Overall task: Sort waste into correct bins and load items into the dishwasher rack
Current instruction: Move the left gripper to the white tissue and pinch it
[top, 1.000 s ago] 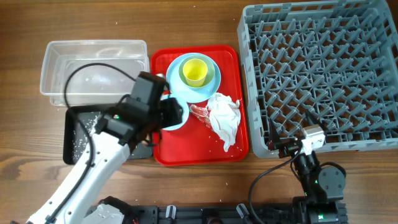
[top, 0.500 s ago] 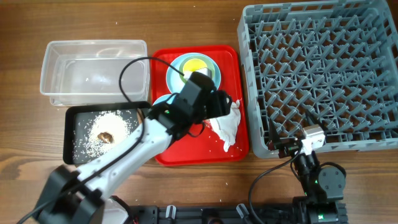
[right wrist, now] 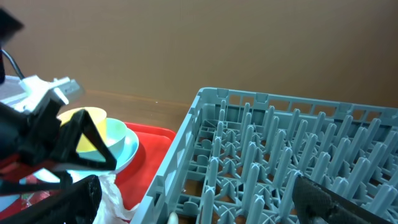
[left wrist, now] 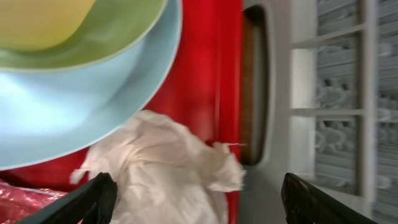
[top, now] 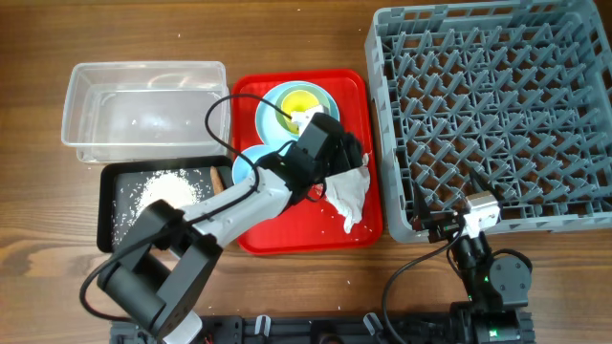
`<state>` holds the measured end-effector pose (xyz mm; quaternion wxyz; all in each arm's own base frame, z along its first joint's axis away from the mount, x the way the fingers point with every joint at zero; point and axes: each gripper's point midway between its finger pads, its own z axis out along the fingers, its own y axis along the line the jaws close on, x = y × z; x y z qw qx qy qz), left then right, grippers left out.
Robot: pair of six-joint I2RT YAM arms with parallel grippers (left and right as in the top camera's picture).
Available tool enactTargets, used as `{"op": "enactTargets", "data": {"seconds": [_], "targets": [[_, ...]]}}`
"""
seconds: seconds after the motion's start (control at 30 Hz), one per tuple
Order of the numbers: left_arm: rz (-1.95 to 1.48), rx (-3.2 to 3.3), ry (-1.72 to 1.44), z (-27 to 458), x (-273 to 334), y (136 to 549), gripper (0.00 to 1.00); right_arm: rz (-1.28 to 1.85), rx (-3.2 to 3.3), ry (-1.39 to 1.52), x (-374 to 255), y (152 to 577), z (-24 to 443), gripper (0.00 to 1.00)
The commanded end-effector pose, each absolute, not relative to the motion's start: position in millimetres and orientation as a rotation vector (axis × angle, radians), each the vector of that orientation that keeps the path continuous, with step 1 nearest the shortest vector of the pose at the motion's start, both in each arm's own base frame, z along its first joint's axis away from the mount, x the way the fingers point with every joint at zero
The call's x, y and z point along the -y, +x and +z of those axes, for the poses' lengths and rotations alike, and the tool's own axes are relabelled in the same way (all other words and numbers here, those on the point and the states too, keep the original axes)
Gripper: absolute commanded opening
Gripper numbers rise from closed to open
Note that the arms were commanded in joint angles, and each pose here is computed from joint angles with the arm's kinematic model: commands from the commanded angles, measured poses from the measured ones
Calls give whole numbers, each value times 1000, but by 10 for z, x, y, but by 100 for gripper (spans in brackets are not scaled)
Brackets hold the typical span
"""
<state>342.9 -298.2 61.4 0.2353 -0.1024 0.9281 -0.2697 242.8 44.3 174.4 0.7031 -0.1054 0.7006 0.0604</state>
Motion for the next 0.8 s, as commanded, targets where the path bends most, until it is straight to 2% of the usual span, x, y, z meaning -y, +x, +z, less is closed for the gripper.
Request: {"op": "enactTargets", "data": {"seconds": [0.0,0.67,0.77], "targets": [[-702,-2552,-298,584,2959,3436,85,147,-1553,-229,-456,2425,1757,100],[-592,-2609,-282,324,2928,3330,81,147,-1553,-229,-456,2425,1757,100],[-580,-2600,-277,331,2938,3327,75,147,-1554,-229,-456,2425,1756,100]]}}
